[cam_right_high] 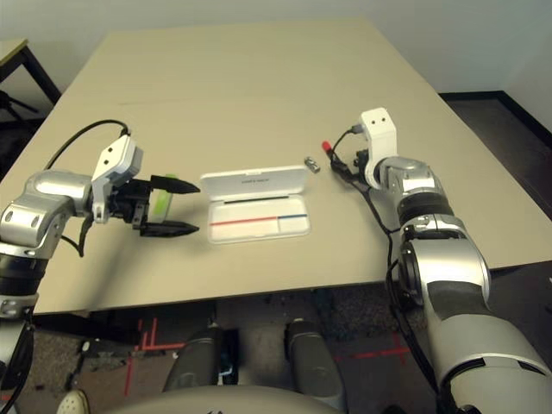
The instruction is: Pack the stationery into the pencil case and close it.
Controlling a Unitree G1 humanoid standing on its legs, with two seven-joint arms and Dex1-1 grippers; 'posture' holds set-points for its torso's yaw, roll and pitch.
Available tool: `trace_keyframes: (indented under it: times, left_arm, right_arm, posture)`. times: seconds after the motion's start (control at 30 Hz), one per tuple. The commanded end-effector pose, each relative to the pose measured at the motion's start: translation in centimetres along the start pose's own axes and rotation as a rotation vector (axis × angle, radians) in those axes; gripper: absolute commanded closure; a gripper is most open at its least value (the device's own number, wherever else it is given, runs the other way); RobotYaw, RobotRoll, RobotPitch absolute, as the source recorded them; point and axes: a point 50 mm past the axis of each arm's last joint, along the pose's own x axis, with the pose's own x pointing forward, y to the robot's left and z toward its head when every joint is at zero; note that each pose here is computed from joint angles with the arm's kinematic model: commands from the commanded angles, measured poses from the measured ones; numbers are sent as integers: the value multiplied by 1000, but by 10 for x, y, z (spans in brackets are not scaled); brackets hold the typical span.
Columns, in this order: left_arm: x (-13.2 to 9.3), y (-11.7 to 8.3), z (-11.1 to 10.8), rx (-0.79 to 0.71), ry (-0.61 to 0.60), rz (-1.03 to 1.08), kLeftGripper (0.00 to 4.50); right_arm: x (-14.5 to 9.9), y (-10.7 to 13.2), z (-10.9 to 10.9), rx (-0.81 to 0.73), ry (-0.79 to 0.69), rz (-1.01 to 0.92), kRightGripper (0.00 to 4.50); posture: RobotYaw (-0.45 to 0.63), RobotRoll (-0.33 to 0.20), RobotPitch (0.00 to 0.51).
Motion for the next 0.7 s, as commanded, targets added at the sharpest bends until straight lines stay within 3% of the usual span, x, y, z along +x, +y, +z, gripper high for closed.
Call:
trace_keyframes:
  times: [0.03,0.1,0.33,0.37,0.7]
  left_arm:
    - [-4,-3,3,1,-12,13,0]
    - [-3,-4,3,-2,-15,14,0]
    - [-2,-4,5,-5,-17,17,0]
    - [-2,-4,5,-5,-16,17,0]
    - [-1,-6,4,-9,-10,16,0]
  right_arm:
    - [3,5,-1,4,17,18,385]
    - [6,9,-5,18,35,24,941]
    - [7,12,-3,26,36,39,3689]
    - [7,12,-2,28,36,46,3920]
    - [-19,-18,14,-10,17,103,3914]
  posture:
    - [6,0,64]
    - [8,0,63]
    - [8,0,65]
    - [8,0,65]
    - [0,0,75]
